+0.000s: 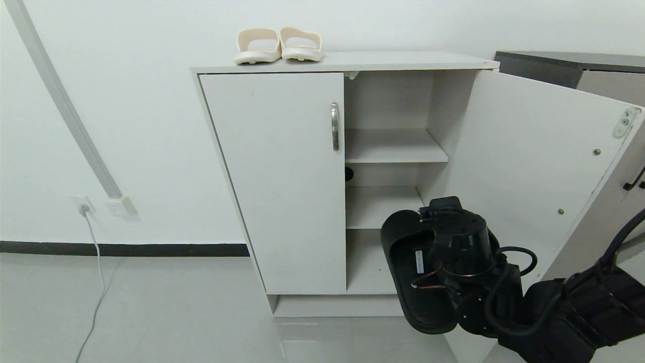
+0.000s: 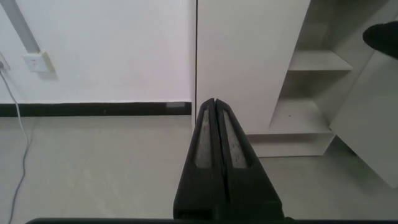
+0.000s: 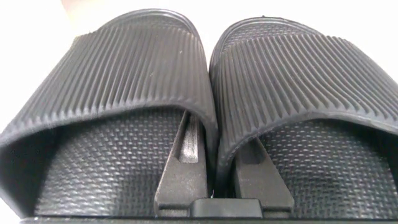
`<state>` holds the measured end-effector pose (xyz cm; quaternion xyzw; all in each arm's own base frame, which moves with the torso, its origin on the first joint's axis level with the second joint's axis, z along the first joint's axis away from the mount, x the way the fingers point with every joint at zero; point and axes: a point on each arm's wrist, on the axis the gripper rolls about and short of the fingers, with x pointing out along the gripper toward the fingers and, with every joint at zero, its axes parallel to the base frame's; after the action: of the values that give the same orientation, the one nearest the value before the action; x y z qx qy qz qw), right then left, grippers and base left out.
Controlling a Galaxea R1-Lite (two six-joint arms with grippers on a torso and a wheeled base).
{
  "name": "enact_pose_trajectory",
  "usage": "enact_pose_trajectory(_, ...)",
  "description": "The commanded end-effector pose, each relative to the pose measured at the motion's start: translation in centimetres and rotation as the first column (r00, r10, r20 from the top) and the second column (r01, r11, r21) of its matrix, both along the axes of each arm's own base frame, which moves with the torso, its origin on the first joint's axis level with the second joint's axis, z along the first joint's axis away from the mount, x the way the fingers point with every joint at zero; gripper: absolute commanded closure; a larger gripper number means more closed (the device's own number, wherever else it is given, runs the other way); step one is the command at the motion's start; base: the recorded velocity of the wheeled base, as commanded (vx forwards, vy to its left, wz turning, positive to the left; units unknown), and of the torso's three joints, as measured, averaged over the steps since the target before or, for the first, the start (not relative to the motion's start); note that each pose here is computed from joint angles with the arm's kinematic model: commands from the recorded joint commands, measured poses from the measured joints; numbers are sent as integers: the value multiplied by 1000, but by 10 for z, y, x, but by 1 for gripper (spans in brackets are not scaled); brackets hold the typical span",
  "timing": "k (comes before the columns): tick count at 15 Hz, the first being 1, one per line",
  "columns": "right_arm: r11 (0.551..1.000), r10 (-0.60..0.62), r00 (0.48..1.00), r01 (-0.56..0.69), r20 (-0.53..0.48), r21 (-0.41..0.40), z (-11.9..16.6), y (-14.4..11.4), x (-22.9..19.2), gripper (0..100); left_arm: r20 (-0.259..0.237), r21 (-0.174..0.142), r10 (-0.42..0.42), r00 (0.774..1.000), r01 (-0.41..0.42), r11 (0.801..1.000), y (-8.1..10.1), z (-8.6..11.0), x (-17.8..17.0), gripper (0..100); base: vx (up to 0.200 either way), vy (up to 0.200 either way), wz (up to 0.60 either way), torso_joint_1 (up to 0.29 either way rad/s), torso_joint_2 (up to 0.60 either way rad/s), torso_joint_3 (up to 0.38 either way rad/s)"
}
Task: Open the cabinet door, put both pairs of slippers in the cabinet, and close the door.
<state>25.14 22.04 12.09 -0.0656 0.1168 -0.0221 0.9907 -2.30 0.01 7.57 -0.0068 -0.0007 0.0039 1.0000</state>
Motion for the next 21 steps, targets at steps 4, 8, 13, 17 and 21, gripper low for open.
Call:
enact_pose_trajectory(4, 986, 121, 991, -126, 54, 109, 1, 33, 9, 100, -1, 0, 1, 1000, -1, 1000, 0, 0, 0, 100, 0, 0, 0, 0, 0, 0)
enact_pose_trajectory(8, 987, 102, 994, -107, 45, 121, -9, 40, 17, 100, -1, 1, 1, 1000, -1, 1000, 0, 0, 0, 100, 0, -150, 0, -3, 4, 5)
enact_pose_trajectory(13, 986, 114, 992, -119, 43, 120, -10, 43, 15, 100, -1, 0, 0, 1000, 0, 1000, 0, 0, 0, 100, 0, -120, 0, 3, 2, 0)
enact_pose_trajectory(17, 981, 148, 988, -152, 45, 122, -9, 50, 8, 100, -1, 0, 0, 1000, 0, 1000, 0, 0, 0, 100, 0, 0, 0, 0, 0, 0)
enact_pose_trajectory(21, 985, 135, 991, -137, 26, 108, -18, 48, 14, 100, -1, 0, 0, 1000, 0, 1000, 0, 0, 0, 100, 0, 0, 0, 0, 0, 0)
